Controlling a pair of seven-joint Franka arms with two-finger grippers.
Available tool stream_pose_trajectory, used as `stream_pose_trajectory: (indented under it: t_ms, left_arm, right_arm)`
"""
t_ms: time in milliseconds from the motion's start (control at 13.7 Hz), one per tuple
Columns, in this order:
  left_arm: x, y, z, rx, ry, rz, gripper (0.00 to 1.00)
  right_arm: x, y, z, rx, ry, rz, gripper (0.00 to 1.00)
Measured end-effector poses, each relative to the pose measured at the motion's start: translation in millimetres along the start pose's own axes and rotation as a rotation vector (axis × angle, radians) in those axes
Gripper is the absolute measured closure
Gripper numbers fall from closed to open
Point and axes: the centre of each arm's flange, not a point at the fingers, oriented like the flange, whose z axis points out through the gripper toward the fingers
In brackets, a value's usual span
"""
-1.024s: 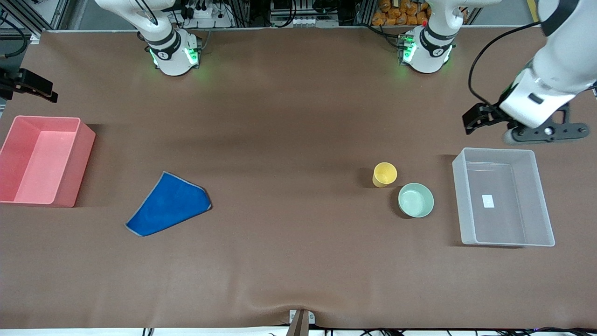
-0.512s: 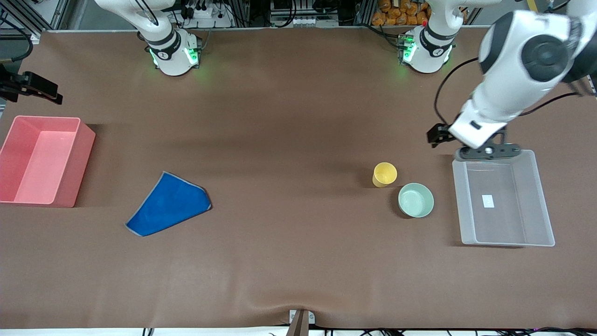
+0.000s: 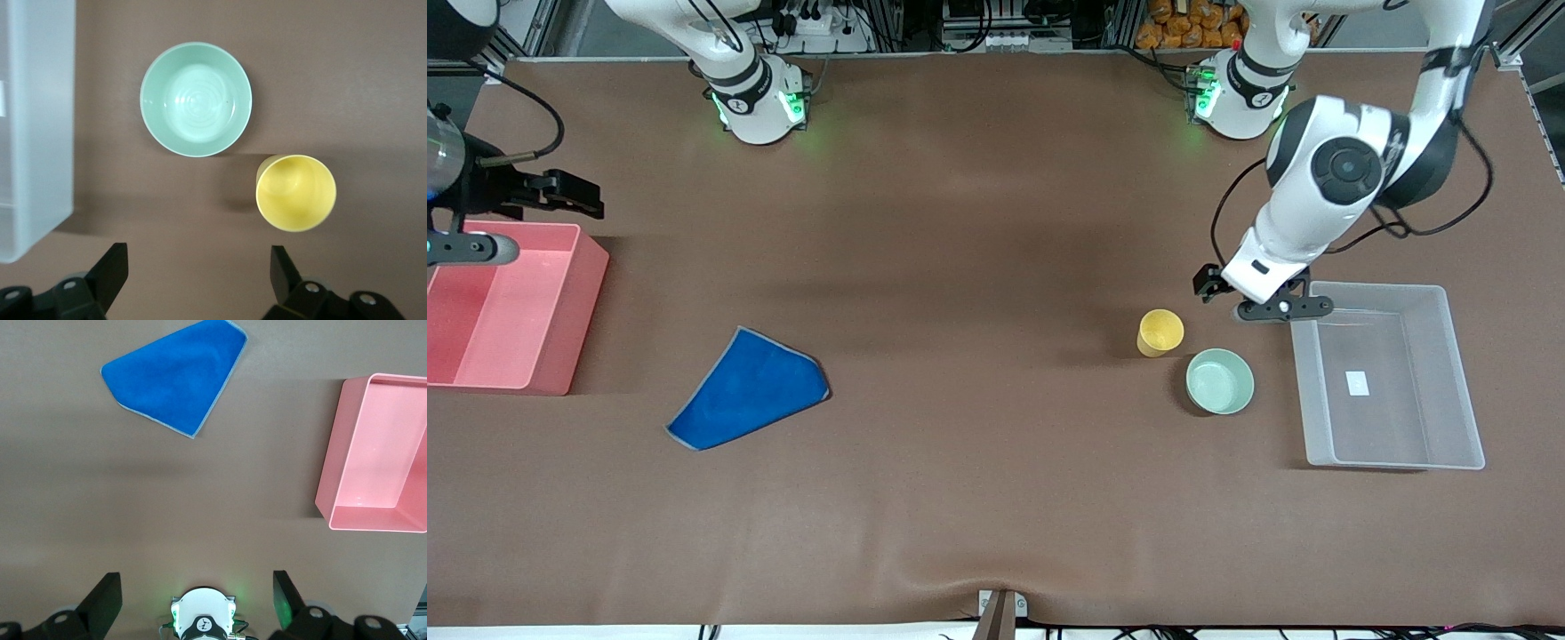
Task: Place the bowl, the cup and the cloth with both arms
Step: 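Lower the left gripper to the green bowl while the right gripper reaches the cloth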
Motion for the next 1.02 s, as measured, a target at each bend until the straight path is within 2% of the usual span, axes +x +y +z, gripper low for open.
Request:
stream_pose_trajectory:
  t_ms: [220, 585, 805, 1024]
  left_arm:
    - [-2, 9, 36, -0.017, -0.01, -0.044, 0.32]
    - [1, 18, 70, -0.048, -0.001, -0.089, 0.36]
    - [5, 21, 82, -0.064, 0.008, -0.112, 0.39]
    - [10, 24, 91, -0.076, 0.012, -0.132, 0.41]
  right_arm:
    - [4, -1, 5, -0.001, -0.011, -0.002, 0.0]
    - [22, -44, 28, -0.023, -0.061, -0.072, 0.0]
    - [36, -48, 46, -0.029, -0.098, -0.075, 0.0]
    - [47, -44, 62, 0.024, -0.131, -0.065, 0.0]
